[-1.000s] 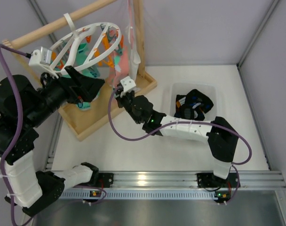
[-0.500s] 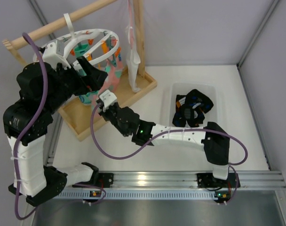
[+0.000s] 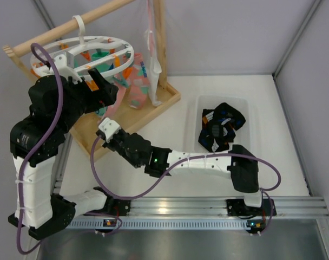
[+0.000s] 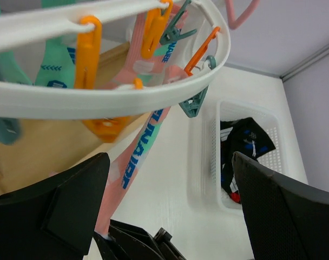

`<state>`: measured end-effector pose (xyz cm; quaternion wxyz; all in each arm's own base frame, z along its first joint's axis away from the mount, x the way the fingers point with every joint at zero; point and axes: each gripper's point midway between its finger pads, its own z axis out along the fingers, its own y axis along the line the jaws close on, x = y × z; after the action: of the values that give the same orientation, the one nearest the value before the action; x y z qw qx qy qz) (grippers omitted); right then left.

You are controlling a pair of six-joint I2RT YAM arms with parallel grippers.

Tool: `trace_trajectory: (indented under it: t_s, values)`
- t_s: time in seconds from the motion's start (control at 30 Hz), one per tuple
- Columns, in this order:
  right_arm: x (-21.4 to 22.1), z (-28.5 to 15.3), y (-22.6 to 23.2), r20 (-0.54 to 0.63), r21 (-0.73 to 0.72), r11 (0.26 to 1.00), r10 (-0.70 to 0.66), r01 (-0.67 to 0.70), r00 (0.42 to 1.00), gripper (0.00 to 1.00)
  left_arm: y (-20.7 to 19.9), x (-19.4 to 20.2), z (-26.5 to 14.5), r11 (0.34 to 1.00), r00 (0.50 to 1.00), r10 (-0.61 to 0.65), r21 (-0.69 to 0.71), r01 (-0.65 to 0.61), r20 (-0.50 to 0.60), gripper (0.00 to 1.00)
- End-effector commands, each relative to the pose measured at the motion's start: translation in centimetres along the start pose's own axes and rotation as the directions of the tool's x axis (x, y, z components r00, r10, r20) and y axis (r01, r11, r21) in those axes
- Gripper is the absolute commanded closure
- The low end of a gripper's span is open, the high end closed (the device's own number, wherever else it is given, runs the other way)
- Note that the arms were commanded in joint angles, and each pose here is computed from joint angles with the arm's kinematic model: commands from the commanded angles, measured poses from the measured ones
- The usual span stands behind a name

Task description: Remove the socks clipped to the hanger

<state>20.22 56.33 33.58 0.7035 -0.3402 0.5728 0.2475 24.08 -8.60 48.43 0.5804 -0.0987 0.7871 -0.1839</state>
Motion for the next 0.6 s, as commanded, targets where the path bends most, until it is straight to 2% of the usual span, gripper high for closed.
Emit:
trace_trajectory:
  t_s: [0.0, 0.13, 0.3, 0.43, 0.57]
  values:
    - [-1.9, -0.4, 1.4, 0.035, -0.038, 0.999, 0.011, -0.010, 0.999, 1.00, -0.3, 0.9, -0.2, 0.999, 1.000, 0.015, 0.039, -0.014, -0.014, 0.02]
    - [-2.5, -1.1, 0.0, 0.058, -0.003, 0.999, 0.043, -0.043, 0.997, 1.00, 0.3, 3.4, -0.6, 0.997, 0.997, 0.041, 0.065, -0.037, -0.070, 0.03]
    - [-1.6, -1.8, -1.6, 0.053, 0.034, 0.998, 0.055, -0.057, 0.997, 1.00, 2.4, 6.1, -0.9, 0.999, 0.993, 0.050, 0.015, -0.049, -0.106, 0.06]
    - [-2.2, -2.4, -1.9, 0.068, 0.026, 0.998, 0.063, -0.065, 0.996, 1.00, 3.1, 7.3, -0.1, 0.999, 0.994, 0.045, 0.006, -0.044, -0.102, 0.13]
    - [-2.7, -2.9, -2.1, 0.079, 0.014, 0.997, 0.075, -0.076, 0.994, 1.00, 3.9, 8.5, 0.9, 0.999, 0.994, 0.040, -0.025, -0.042, -0.103, 0.16]
